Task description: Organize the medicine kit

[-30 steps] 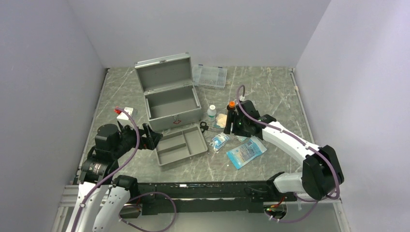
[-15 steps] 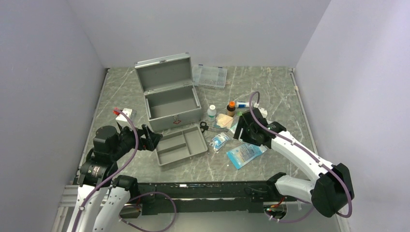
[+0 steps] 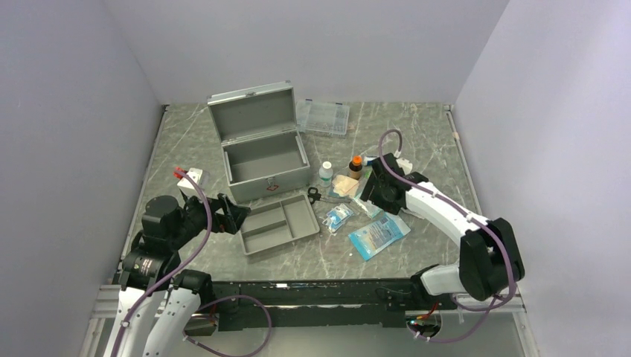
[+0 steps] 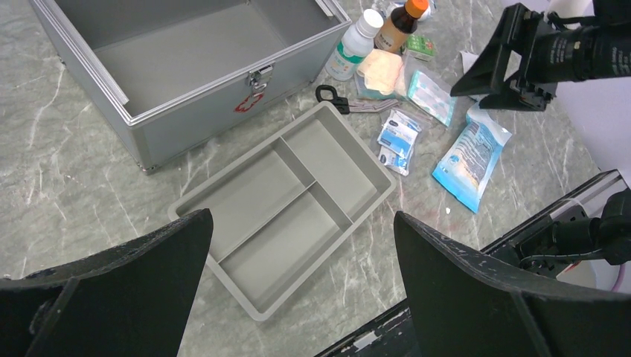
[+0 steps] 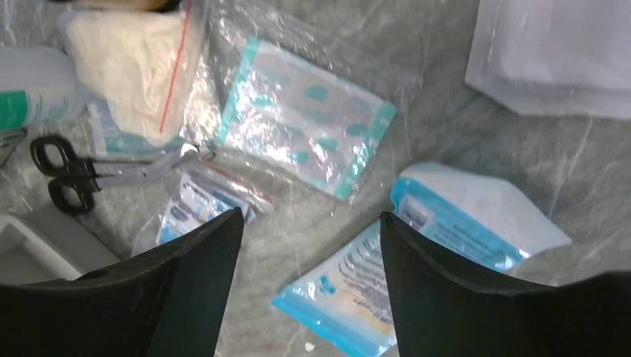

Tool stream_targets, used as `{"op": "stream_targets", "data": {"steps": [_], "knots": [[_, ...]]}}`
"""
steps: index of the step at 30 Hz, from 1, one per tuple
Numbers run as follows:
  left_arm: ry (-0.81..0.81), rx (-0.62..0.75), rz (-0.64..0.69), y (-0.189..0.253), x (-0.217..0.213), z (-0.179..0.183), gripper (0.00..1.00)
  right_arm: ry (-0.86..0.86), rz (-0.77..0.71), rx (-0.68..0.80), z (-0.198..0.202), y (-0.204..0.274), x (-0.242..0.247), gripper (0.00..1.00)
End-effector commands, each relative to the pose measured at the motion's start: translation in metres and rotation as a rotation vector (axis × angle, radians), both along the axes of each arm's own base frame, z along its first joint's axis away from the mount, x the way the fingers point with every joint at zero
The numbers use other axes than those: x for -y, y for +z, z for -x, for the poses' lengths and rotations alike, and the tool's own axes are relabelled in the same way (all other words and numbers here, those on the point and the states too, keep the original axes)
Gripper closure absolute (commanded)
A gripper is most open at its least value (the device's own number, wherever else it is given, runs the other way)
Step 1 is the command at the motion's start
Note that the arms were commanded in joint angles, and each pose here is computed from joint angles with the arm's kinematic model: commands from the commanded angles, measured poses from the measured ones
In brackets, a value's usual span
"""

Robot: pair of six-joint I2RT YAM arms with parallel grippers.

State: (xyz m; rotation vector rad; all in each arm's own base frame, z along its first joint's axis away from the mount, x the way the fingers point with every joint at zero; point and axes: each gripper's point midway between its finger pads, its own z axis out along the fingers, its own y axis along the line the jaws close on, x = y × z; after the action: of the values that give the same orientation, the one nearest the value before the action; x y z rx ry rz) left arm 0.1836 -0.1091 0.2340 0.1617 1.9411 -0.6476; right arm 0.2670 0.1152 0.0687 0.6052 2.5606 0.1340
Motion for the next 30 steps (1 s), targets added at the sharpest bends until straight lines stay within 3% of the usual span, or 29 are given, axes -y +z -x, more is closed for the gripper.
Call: {"op": "stream_targets", "data": {"steps": [1, 7, 11, 30], "knots": [[-0.018, 0.044, 0.008, 0.009, 0.003, 0.0, 0.01, 0.054, 0.023, 0.138, -0.046, 0.023, -0.006, 0.31], [-0.023, 0.039, 0.007, 0.008, 0.004, -0.001, 0.01, 0.297, 0.161, 0.153, -0.056, 0.012, -0.002, 0.37], [-0.024, 0.039, 0.008, 0.009, 0.004, -0.001, 0.01, 0.366, 0.206, 0.168, -0.058, 0.011, 0.002, 0.49], [-0.029, 0.03, 0.005, 0.007, 0.005, -0.002, 0.01, 0.352, 0.078, 0.059, -0.063, -0.042, -0.006, 0.49]]}}
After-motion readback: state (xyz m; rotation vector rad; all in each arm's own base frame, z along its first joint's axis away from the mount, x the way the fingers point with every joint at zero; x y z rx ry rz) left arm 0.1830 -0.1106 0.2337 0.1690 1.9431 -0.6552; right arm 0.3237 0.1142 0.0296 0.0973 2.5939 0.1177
